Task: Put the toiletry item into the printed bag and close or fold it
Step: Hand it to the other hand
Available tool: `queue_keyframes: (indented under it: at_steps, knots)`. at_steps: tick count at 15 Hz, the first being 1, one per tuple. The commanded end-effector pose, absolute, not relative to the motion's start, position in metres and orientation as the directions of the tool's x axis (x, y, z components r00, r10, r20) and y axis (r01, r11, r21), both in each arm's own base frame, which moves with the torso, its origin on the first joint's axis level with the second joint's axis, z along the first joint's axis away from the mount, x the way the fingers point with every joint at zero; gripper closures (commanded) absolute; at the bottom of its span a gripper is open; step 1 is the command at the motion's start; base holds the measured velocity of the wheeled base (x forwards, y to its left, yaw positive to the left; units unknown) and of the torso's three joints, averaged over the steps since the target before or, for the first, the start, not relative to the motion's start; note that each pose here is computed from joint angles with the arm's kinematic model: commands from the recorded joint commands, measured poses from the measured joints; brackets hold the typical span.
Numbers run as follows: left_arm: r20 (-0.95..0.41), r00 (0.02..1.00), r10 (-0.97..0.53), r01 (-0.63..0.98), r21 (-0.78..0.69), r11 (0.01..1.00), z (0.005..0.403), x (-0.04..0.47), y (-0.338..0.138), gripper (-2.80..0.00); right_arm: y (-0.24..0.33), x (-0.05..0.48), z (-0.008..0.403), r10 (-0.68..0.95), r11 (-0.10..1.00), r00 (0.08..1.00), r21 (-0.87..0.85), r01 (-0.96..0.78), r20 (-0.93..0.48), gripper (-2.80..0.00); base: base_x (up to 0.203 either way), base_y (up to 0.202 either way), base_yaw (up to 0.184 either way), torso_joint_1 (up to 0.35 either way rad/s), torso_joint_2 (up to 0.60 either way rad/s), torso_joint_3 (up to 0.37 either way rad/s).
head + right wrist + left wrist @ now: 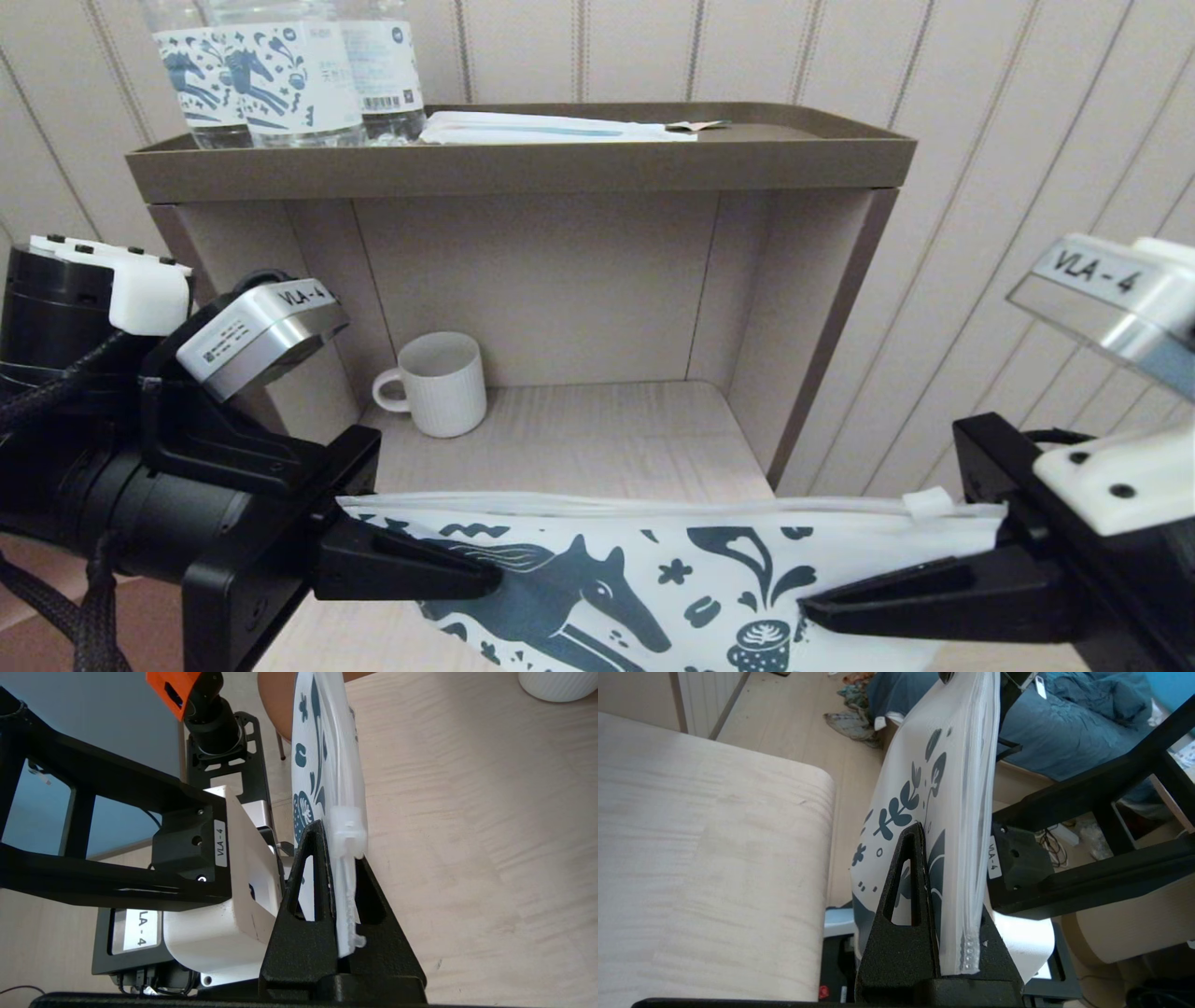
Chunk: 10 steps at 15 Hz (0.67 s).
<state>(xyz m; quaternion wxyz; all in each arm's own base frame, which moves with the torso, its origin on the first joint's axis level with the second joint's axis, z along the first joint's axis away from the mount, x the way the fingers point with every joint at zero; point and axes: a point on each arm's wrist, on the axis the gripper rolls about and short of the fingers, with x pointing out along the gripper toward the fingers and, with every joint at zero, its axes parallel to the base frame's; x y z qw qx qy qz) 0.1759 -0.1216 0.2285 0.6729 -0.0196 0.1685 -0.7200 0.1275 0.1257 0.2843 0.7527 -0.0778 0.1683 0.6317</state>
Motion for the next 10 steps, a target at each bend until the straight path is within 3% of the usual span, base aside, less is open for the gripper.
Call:
queue_keyframes:
  at_steps: [1,5,6,10]
  knots:
    - [-0.196,-0.099,-0.976,0.962,-0.269,-0.044,0.2288,0.1759,-0.1218,0.0,0.1257,0.1266,0.2843,0.926,0.184,0.14,0.096,-0.978,-0.351,0.0,0.0,0.0,0.0,0.0,0.0,0.0]
    - [-0.201,-0.093,-0.975,0.963,-0.266,-0.037,0.2267,0.1761,-0.1218,0.0,0.1257,0.1266,0.2844,0.925,0.185,0.141,0.095,-0.978,-0.352,0.0,0.0,0.0,0.0,0.0,0.0,0.0]
    - [-0.202,-0.093,-0.975,0.963,-0.266,-0.037,0.2266,0.1761,-0.1218,-2.8,0.1256,0.1266,0.2844,0.926,0.185,0.141,0.095,-0.978,-0.351,0.0,0.0,0.0,0.0,0.0,0.0,0.0]
    - [-0.199,-0.093,-0.976,0.963,-0.268,-0.037,0.2275,0.1767,-0.1221,-2.8,0.1257,0.1266,0.2844,0.925,0.185,0.141,0.095,-0.978,-0.352,0.0,0.0,0.0,0.0,0.0,0.0,0.0]
